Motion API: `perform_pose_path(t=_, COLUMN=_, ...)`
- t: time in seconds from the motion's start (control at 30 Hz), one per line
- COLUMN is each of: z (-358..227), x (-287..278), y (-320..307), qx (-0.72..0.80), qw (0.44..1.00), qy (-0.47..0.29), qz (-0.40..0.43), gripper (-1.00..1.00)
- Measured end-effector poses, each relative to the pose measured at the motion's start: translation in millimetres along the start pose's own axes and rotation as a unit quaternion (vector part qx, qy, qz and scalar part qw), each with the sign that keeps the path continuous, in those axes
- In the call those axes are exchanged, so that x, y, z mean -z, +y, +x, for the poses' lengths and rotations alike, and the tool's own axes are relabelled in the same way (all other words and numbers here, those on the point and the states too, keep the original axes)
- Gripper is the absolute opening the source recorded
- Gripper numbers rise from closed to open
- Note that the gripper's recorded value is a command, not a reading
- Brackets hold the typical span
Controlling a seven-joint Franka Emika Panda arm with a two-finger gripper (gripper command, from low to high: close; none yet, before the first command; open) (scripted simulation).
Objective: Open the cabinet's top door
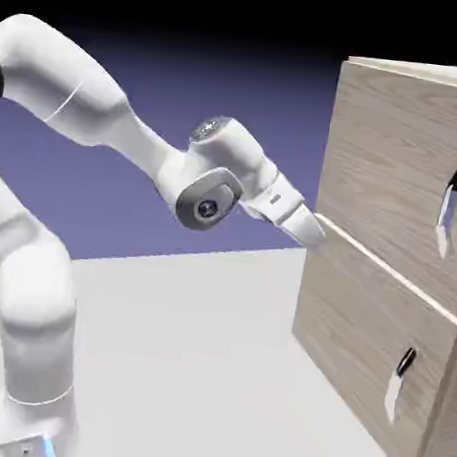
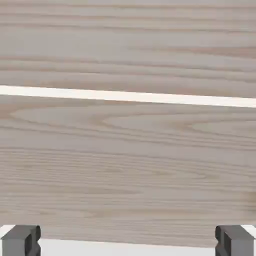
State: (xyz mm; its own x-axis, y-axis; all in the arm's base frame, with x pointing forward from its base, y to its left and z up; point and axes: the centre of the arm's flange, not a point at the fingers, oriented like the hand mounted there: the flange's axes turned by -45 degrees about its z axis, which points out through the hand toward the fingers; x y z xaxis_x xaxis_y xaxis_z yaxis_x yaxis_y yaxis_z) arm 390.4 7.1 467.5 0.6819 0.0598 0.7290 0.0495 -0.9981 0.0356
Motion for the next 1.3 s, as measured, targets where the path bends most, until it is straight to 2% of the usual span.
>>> perform_pose_path(t=0.6, z=78, x=85, y=-4, qx=0.031, qw=0.987, qy=0.156, qz=0.009, gripper=0.00)
perform_pose_path(t=0.97, z=97, x=119, y=23, qx=0.029, qw=0.971, qy=0.239, qz=0.010, gripper=0.00)
perform_pose_path(t=1.3, z=101, x=125, y=64, qx=0.018, qw=0.954, qy=0.300, qz=0.009, gripper=0.00)
